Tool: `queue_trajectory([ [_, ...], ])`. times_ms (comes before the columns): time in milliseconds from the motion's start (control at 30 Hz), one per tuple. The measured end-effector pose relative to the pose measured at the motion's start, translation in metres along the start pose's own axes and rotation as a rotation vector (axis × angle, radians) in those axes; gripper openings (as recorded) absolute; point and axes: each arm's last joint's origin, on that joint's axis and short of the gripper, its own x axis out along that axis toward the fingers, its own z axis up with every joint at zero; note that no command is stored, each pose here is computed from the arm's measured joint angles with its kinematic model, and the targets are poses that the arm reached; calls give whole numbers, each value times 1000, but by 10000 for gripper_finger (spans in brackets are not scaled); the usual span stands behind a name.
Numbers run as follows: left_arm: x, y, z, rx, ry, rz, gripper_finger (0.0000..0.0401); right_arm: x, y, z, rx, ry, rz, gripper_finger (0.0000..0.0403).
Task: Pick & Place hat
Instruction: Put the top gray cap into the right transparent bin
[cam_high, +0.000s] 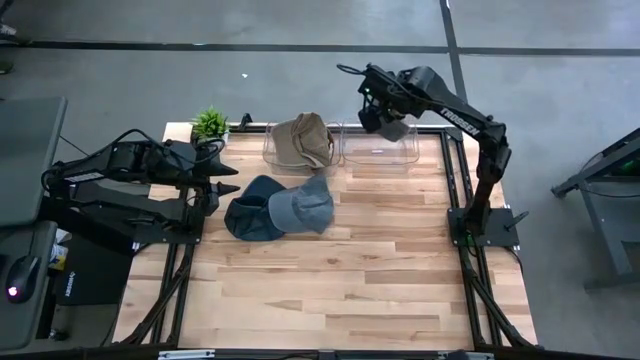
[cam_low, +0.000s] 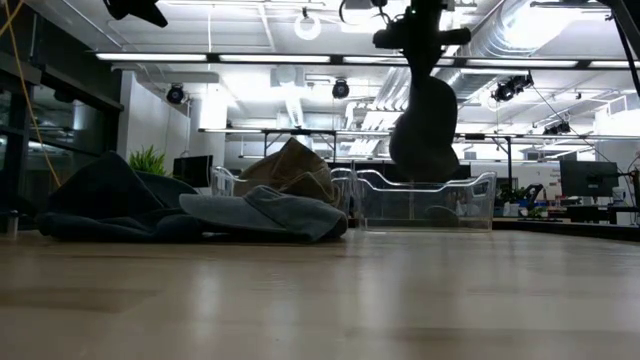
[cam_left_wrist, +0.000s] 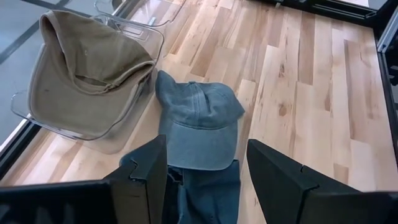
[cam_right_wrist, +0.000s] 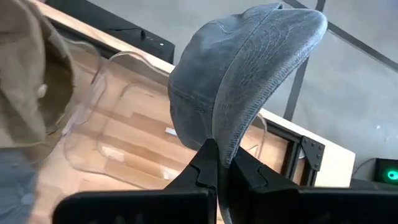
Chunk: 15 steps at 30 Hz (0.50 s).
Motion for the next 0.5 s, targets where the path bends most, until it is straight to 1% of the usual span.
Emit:
queue_trajectory([
  [67, 0, 0, 0, 3, 0, 0, 181, 2, -4, 2, -16, 2, -9, 3],
  [100, 0, 0, 0, 3, 0, 0, 181, 3, -5, 3, -44, 1, -15, 3],
  [300, 0, 0, 0, 25, -1, 3, 181, 1, -6, 4, -282, -68, -159, 3],
  [400, 0, 0, 0, 25, -1, 4, 181, -3, 1, 4, -381, -122, -198, 3],
  [500, 0, 0, 0, 24, -1, 4, 181, -6, 15, 3, -459, -189, -214, 3],
])
